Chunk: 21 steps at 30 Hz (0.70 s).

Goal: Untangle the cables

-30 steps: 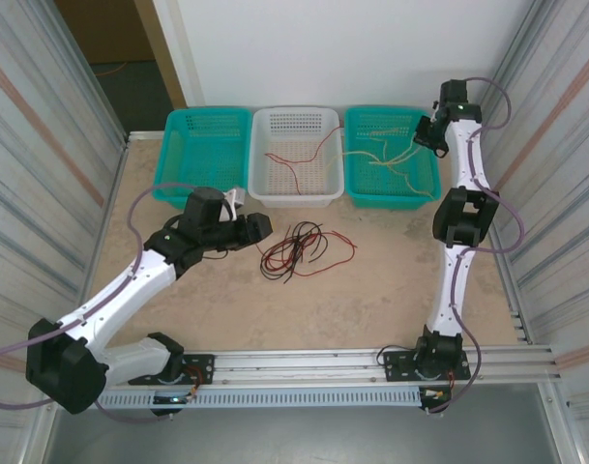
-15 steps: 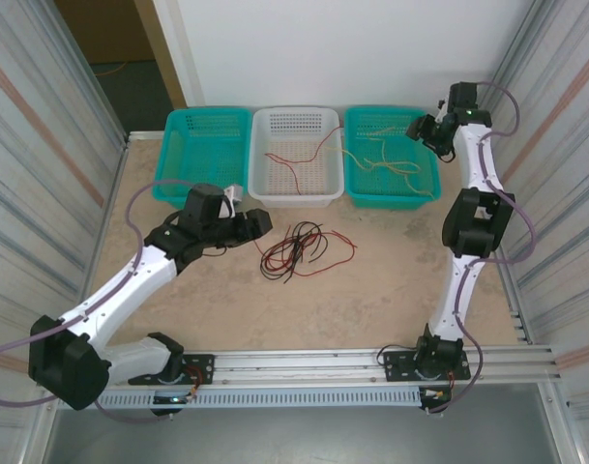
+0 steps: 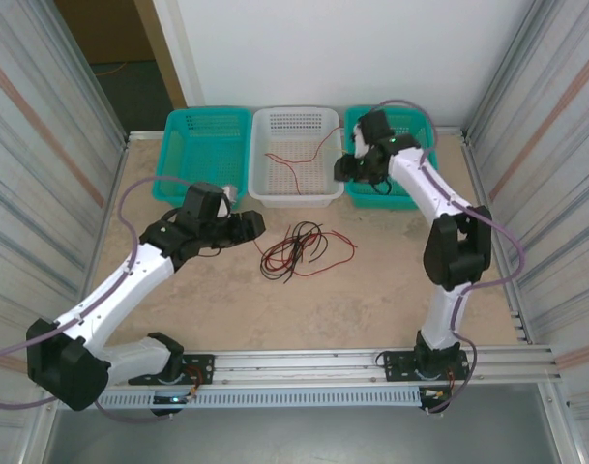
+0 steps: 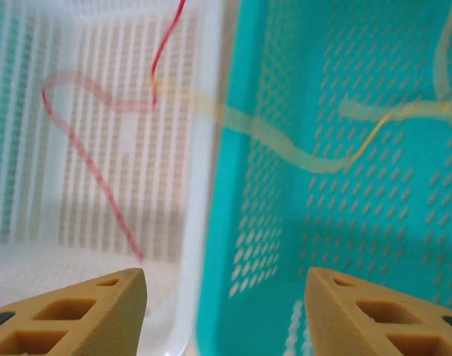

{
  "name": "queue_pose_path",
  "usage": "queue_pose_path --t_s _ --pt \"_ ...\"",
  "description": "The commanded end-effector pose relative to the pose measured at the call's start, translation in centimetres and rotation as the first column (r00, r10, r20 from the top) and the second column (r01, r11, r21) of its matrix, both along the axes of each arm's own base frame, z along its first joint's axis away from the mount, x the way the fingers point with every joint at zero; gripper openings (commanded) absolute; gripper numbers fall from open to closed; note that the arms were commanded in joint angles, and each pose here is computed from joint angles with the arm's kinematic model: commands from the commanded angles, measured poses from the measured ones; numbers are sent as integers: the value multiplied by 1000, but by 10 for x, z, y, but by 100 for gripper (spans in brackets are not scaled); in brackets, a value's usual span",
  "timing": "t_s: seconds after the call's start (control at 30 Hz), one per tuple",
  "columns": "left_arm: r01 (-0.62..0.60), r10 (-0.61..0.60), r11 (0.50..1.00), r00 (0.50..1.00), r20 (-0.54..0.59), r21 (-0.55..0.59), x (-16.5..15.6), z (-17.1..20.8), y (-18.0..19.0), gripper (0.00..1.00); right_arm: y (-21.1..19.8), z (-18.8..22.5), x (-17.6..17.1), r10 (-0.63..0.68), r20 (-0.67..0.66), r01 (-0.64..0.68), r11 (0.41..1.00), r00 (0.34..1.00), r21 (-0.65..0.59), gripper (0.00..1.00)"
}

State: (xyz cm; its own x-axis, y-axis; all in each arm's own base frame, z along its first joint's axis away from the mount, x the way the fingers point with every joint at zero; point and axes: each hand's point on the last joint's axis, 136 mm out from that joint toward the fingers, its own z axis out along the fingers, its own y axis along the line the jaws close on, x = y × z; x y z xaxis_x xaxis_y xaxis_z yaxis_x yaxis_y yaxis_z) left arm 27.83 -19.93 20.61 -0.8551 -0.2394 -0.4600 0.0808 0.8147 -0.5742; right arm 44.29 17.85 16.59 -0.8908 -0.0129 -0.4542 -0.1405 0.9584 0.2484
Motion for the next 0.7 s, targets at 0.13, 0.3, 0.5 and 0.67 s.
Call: queue_pose_path --t_s 0.13,0.3,0.5,0.67 --pt "-51 52 997 998 -25 62 -9 -20 20 62 54 -7 -106 66 11 -65 996 998 -64 62" --pt "-94 97 992 995 -35 80 -5 -27 28 62 60 -40 -128 21 -49 -26 996 999 -87 63" --pt "-120 123 990 992 -40 78 -5 -28 36 62 74 -64 -108 -9 -83 5 999 996 -44 62" --pt "-170 176 983 981 -80 74 -16 -43 51 61 74 -84 -93 -80 -93 73 995 993 -72 57"
